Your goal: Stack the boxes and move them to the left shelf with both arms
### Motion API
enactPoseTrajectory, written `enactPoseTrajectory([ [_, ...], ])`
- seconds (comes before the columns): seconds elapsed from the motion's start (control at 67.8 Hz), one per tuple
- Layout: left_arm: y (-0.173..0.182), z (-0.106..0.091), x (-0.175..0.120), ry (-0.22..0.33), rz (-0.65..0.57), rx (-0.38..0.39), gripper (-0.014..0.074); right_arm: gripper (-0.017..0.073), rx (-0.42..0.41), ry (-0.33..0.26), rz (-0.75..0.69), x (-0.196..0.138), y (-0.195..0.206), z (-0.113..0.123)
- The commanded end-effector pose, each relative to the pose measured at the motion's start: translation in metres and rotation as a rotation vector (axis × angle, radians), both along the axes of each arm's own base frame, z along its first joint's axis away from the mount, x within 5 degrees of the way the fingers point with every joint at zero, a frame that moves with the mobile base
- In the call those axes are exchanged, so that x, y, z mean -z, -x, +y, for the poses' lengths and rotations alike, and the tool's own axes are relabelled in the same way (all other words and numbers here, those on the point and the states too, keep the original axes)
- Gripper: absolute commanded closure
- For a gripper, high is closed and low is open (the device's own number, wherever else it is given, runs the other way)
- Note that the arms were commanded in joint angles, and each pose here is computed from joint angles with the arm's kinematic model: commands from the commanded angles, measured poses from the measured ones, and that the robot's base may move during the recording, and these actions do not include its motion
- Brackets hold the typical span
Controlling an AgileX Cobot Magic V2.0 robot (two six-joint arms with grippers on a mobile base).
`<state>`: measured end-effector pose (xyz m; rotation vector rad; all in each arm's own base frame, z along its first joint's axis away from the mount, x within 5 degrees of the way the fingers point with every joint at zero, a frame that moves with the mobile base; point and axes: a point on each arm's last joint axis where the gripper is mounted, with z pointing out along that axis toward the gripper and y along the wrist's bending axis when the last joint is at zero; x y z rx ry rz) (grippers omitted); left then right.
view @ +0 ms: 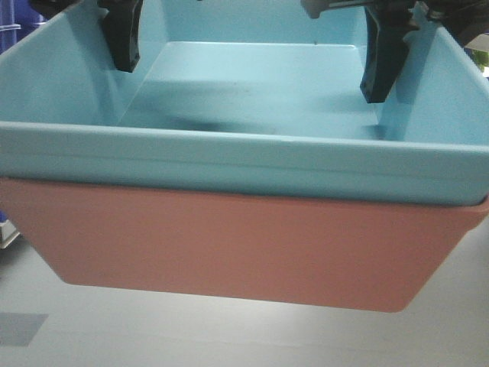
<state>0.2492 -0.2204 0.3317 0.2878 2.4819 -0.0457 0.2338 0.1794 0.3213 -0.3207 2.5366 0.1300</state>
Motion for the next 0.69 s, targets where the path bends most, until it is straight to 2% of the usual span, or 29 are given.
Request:
enactPoseTrajectory([
  [0.0, 0.0097, -0.0271, -0.0397, 0.277, -0.169, 0.149, 0.0596, 0.0503, -0.128, -0.287, -0.223, -0.0442, 0.0023, 0.0252],
  [0.679, 0.0096, -0.0272, -0.0396, 0.277, -0.168, 0.149, 0.0596, 0.0503, -0.128, -0.287, -0.223, -0.0442, 0.0023, 0.0252],
])
